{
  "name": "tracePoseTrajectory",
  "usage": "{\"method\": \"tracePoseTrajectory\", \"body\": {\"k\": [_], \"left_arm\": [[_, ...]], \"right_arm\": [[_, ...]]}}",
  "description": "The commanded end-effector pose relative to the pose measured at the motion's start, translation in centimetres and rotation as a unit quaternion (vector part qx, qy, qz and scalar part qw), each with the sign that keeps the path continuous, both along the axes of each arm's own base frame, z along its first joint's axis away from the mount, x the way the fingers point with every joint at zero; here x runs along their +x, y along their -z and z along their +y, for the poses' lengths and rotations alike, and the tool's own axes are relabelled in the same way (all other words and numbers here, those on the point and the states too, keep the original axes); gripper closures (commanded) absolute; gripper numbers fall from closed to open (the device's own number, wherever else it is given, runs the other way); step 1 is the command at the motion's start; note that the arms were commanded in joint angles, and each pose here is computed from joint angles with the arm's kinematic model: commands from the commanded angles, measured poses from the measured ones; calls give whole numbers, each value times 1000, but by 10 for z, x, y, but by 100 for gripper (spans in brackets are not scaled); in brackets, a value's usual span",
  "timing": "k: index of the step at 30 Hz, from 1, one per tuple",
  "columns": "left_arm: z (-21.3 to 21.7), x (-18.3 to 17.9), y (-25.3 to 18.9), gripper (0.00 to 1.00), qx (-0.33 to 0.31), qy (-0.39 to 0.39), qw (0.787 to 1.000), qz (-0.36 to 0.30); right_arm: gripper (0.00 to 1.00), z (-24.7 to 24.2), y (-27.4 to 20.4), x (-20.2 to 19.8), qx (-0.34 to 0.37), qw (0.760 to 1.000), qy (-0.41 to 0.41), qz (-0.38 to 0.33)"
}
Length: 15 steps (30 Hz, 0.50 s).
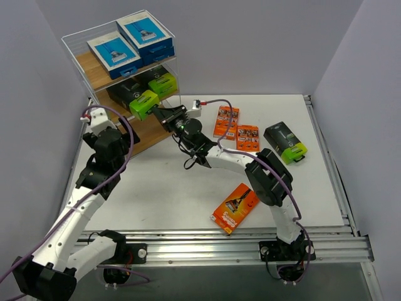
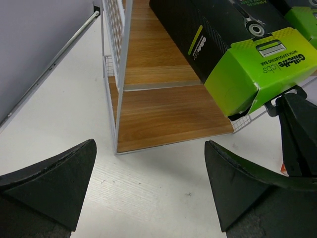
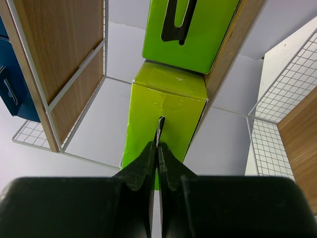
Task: Place and organize the shaving razors onto the shelf
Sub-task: Place the shaving razor onto shelf
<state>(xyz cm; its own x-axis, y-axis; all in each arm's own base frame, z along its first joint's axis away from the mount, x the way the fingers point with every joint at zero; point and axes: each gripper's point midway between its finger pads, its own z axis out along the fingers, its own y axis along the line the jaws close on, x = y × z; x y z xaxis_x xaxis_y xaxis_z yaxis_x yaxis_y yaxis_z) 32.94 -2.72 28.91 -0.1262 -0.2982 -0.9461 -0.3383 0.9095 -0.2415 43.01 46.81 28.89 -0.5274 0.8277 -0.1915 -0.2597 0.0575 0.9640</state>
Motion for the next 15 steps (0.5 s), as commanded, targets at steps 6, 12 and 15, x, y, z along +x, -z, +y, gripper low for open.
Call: {"method": "tracePoseTrajectory", "body": {"k": [6, 12, 15], "left_arm": [[-19, 34, -45, 17, -18, 31, 996, -83], [-33, 44, -58, 40, 2, 74, 990, -120], [-42, 50, -51, 71, 8, 96, 988, -122]], "right_arm": [[100, -24, -55, -2, 37, 998, -7, -55], [100, -23, -51, 0, 39, 998, -18, -53], [100, -23, -51, 0, 45, 997, -23, -55]]}}
